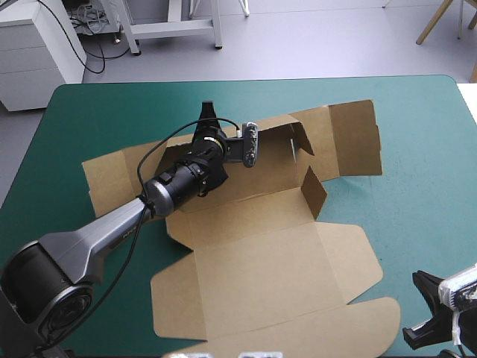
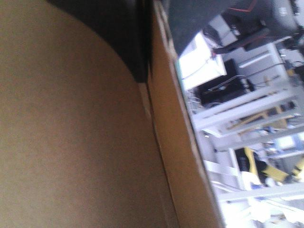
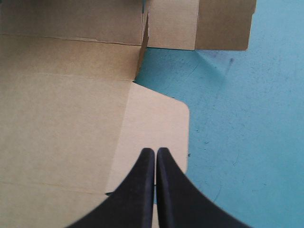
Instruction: Fold the box
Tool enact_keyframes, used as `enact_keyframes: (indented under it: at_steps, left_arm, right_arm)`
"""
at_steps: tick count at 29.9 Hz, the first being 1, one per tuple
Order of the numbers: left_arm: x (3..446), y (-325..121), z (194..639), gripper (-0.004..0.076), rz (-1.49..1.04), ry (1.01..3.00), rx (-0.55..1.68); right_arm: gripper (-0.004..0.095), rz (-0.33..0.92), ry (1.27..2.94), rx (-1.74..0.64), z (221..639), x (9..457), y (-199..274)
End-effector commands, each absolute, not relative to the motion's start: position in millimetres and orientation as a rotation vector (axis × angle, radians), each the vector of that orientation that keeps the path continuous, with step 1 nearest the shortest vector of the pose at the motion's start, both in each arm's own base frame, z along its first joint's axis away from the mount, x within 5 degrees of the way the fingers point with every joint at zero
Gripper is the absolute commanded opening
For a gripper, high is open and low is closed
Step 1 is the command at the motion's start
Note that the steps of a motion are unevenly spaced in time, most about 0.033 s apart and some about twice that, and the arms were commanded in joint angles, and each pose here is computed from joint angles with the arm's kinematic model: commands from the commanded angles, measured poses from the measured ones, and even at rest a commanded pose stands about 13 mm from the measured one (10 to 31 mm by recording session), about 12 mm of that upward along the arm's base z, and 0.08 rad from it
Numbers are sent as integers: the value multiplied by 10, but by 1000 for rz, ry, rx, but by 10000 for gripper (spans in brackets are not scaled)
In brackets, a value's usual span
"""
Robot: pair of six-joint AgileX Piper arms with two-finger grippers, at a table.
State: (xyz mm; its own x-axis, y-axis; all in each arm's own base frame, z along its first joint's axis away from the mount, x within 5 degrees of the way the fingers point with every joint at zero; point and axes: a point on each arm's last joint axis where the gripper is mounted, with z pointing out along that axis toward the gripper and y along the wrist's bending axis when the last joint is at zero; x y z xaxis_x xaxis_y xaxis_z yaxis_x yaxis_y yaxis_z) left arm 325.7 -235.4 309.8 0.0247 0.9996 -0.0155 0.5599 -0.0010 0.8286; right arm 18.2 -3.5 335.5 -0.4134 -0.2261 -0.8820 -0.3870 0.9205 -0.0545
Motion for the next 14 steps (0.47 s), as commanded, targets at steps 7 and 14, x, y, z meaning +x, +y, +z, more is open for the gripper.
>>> enact_keyframes:
  at_steps: [7,14]
  left_arm:
    - [2935,-2693,3519,-10,860,1409,1453]
    - [2551,-2804,3475,-10,933,1276,1388]
  right_arm:
    - [-4,190,1932,-424,3473,213,-24]
    - [-4,190,1932,-424,3473,213,-24]
